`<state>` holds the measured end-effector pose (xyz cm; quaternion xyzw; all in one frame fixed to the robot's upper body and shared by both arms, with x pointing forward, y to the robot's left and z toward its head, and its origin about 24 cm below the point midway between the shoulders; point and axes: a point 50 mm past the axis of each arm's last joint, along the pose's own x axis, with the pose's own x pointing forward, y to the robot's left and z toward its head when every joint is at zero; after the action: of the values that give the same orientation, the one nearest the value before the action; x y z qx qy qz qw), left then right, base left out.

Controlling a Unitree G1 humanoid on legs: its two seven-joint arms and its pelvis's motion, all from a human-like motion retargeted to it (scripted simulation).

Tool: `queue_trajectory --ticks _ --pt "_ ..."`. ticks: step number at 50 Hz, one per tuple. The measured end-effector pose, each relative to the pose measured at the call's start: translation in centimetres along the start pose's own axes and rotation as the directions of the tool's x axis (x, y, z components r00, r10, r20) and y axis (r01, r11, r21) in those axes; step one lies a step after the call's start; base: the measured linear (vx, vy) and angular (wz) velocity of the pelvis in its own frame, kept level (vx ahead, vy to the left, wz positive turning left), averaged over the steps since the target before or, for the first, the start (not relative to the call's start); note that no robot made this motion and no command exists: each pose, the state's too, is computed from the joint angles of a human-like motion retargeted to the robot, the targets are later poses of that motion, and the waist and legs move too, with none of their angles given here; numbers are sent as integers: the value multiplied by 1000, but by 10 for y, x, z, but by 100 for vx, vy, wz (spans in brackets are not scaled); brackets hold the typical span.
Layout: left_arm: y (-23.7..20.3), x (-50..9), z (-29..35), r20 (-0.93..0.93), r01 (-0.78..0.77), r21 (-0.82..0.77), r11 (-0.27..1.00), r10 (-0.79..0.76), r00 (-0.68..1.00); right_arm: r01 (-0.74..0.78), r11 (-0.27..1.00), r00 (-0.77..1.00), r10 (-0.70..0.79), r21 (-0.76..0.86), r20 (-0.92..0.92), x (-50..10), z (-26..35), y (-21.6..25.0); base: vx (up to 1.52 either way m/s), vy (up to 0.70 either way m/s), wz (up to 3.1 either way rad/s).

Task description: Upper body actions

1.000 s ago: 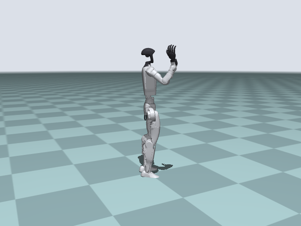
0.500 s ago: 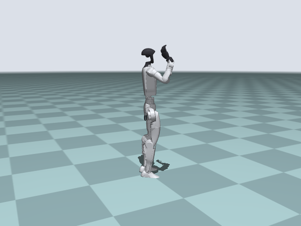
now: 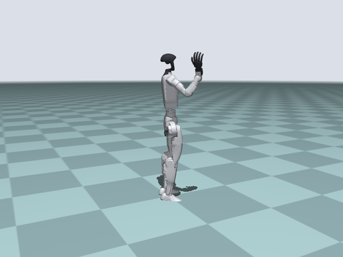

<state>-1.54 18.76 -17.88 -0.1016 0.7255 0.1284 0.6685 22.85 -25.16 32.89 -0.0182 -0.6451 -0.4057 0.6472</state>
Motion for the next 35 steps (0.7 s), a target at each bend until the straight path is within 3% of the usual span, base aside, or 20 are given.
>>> queue_trajectory --ticks 17,23,28,35 --pt "4 -1 4 12 -13 1 1000 13 1000 -159 967 807 243 -199 538 9 67 33 0 0 0" --pt "1 0 5 14 -7 0 1000 7 1000 -117 939 677 313 -323 666 6 81 35 0 0 0" --pt "-2 0 2 7 0 -4 1000 0 1000 -83 946 745 268 -314 610 7 71 28 0 0 0" --pt "-1 0 -4 -10 2 -11 1000 -2 1000 -66 981 950 117 -181 289 4 31 16 1 0 9"
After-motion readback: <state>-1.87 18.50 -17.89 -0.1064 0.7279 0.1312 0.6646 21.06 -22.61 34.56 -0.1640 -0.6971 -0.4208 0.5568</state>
